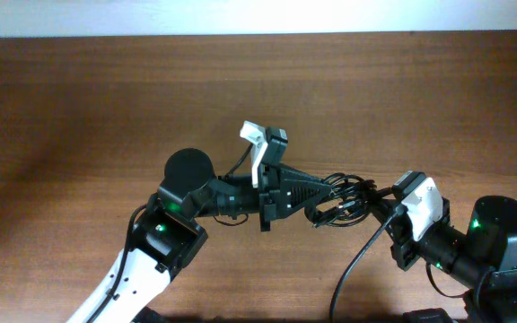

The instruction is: Untangle cables

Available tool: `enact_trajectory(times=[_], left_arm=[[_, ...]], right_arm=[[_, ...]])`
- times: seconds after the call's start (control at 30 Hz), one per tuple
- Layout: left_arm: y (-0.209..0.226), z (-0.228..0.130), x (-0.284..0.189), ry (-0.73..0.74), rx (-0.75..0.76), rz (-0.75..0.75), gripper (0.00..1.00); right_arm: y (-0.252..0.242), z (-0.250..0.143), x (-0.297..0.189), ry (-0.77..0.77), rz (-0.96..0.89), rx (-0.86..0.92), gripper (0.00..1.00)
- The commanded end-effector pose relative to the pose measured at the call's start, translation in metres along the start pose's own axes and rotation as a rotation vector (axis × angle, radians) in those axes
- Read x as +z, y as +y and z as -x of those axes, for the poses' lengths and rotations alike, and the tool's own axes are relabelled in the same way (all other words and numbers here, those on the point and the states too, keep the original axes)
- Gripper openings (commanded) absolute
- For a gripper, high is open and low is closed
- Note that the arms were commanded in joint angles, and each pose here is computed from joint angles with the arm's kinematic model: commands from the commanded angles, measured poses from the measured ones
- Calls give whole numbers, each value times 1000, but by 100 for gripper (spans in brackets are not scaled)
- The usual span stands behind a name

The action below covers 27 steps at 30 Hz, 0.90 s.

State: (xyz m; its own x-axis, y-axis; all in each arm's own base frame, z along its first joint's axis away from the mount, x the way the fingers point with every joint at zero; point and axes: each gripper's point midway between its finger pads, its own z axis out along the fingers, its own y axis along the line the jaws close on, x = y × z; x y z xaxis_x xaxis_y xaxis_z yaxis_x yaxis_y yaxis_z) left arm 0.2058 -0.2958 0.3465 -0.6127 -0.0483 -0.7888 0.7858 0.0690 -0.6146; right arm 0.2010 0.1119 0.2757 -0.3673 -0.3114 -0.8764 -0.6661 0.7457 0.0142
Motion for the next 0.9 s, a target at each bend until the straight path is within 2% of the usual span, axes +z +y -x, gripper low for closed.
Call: enact_trajectory(times=[0.0,0.07,0.13,0.17,0.23,0.37,0.4,0.43,0.47,0.5,0.57,0.73,0.87], left_arm=[[4,10,-2,-50,-5,58,0],[9,10,-2,-52,-19,80,0],[17,12,-5,-66,-30,116,0],[37,14,-13,-87,-58,199,0],[54,15,-25,-93,-105,254,0],[45,16,-25,-82,-91,202,0],[42,17,-25,-79,-83,187,0],[39,18,-24,-80,-72,173,0],[38,19,-24,-81,-69,171,0],[38,18,-24,-80,-70,171,0],[33,18,-23,-70,-60,144,0],[3,22,-21,-47,6,2,0],[3,29,-22,-79,6,9,0]], right_arm=[[-11,7,-3,-16,-62,79,5],[-35,0,-7,9,-208,199,4],[-43,-4,-9,23,-261,213,4],[-49,-7,-11,27,-299,242,4],[-56,-12,-13,42,-345,275,4],[-72,-24,-21,62,-467,401,4],[-72,-25,-21,65,-466,402,8],[-71,-27,-21,76,-462,406,24],[-70,-30,-21,86,-461,409,33],[-69,-32,-21,94,-461,411,49],[-69,-32,-21,97,-458,408,64],[-52,-22,-12,80,-332,325,65],[-24,-9,-5,41,-152,237,65]])
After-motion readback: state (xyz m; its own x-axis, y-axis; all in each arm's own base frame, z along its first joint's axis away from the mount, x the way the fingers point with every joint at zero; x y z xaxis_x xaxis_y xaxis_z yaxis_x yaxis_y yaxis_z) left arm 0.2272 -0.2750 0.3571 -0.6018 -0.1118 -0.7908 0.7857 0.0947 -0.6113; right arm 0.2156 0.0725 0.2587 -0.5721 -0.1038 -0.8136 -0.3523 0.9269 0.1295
